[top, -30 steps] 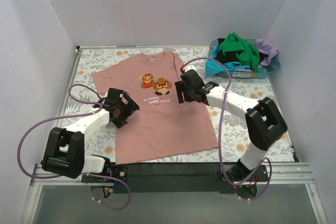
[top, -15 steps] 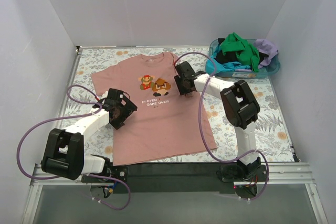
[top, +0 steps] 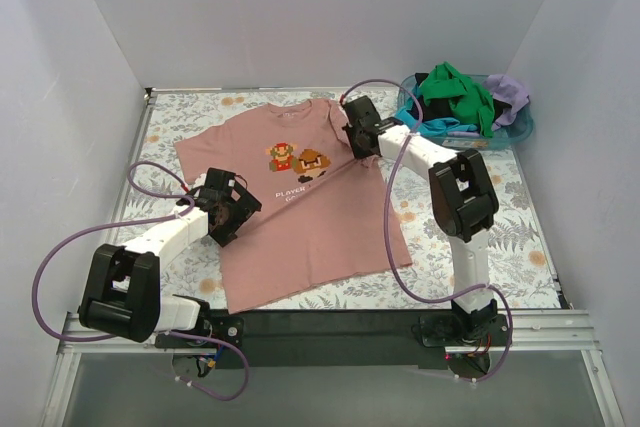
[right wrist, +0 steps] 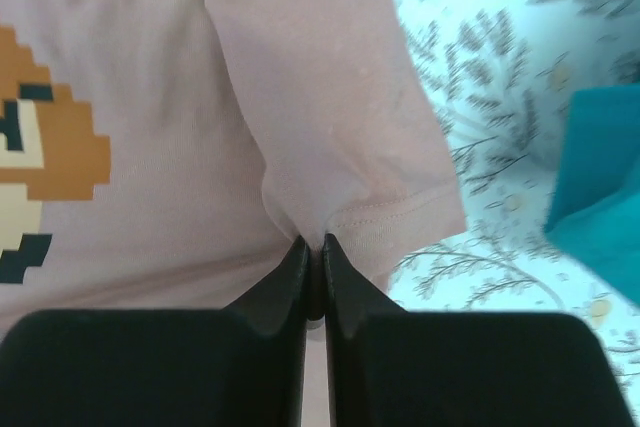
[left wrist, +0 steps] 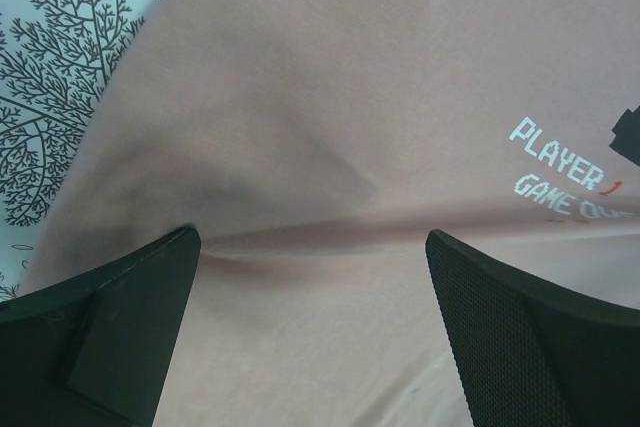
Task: Fold and stack the t-shirts
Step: Flatten the tshirt out
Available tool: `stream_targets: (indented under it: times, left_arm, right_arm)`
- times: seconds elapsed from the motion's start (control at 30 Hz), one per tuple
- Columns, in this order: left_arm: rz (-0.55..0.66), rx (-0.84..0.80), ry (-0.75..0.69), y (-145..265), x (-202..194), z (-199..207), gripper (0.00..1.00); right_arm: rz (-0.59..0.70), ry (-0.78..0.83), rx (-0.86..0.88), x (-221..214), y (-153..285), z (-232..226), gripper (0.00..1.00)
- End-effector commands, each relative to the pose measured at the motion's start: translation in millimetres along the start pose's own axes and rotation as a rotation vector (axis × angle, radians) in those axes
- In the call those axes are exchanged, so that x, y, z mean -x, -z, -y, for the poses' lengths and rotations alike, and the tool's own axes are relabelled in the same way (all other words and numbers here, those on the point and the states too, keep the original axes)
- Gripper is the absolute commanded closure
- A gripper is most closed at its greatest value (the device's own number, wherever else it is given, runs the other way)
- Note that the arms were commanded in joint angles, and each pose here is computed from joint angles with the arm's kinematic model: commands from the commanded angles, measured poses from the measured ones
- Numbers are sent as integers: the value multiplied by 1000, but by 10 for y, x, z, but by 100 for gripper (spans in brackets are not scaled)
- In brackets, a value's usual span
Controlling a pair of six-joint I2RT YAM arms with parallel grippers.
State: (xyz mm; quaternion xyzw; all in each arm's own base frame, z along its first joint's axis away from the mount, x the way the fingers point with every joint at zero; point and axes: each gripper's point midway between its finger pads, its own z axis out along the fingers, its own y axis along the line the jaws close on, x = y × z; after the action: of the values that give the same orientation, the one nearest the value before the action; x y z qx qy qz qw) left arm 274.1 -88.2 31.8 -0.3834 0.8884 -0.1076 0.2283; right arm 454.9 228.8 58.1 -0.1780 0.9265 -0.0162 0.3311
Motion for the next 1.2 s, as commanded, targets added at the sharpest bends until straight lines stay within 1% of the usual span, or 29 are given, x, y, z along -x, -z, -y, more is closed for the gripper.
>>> stream_targets:
  times: [0.0,0.07,0.1,0.17,0.2,0.27,0.3,0.33,0.4,0.47,0.5,0.53,0.57,0.6,0.63,0.67,0.73,0.77,0.8,0.83,0.87,0.9,0.93,1.0,1.03,1.07,1.1,1.13,1.17]
  left_arm:
    - [-14,152,-37,-49,-97,-405,2]
    - [-18,152,-36,-38,-103,-407,2]
    - [-18,147,-35,-28,-106,-403,2]
    - [-18,140,-34,-17,-113,-397,2]
    - [-17,137,-30,-13,-108,-392,2]
    - [-20,124,-29,-5,-119,-379,2]
    - [-23,123,-28,-6,-125,-379,2]
    - [-36,118,-32,-9,-151,-376,2]
    - [-48,103,-41,-7,-168,-349,2]
    - [-70,65,-48,11,-201,-279,2]
    - [-76,46,-51,27,-207,-241,2]
    - [-80,26,-63,45,-211,-205,2]
    - [-75,-9,-60,103,-188,-133,2]
    - [-71,-30,-60,140,-171,-86,2]
    - [-65,-52,-62,183,-151,-40,2]
    - [-57,-72,-62,228,-125,9,2]
    - [-24,-152,-62,400,-14,213,2]
    - [-11,-174,-65,465,31,282,2]
    - [24,-223,-66,596,142,432,2]
    - [44,-236,-65,657,208,499,2]
    - [69,-247,-61,711,283,558,2]
    - [119,-272,-55,825,438,695,2]
    - [141,-260,-49,817,507,731,2]
    - [207,-283,-45,832,721,897,2]
    - [219,-269,-41,756,852,1033,2]
    - [228,-281,-40,736,961,1151,2]
    - [220,-279,-57,647,1077,1205,2]
    - [218,-344,-63,729,1256,1479,2]
    - [168,-283,-75,354,1281,1481,2]
  right_arm:
    - [124,-13,-111,552,177,479,89]
    - [135,-28,-131,640,159,644,89]
    - [165,-17,-142,790,196,733,89]
    - [153,-19,-171,820,83,927,89]
    - [180,-21,-146,955,93,949,88]
    - [179,-25,-130,1002,-33,1059,86]
    - [231,-22,-112,1229,22,1084,86]
    - [232,-31,-119,1256,-109,1127,86]
    - [284,-23,-123,1478,-172,1241,86]
    - [386,6,-122,1785,-278,1282,86]
    - [413,10,-149,1851,-308,1327,80]
    - [454,11,-157,1949,-326,1330,41]
    - [479,11,-141,2031,-265,1303,16]
    - [490,2,-118,2062,-217,1252,1]
    - [523,-23,-104,2163,26,1242,2]
    - [492,-14,-72,2033,24,1116,2]
    - [494,-13,-8,1984,235,939,2]
    - [547,-12,18,2104,649,844,2]
    - [494,-15,19,1866,619,753,2]
    - [535,-27,20,1916,1008,749,2]
    - [519,-43,53,1801,1123,553,2]
    - [427,-50,62,1417,1035,459,2]
    - [439,-108,89,1309,1319,392,2]
    - [374,-194,213,921,1443,9,2]
    - [306,-206,224,492,1442,-79,2]
    - [279,-199,248,293,1494,-305,2]
    - [246,-226,249,86,1485,-397,2]
    - [191,-228,261,-227,1460,-492,1]
    - [153,-213,297,-427,1482,-686,2]
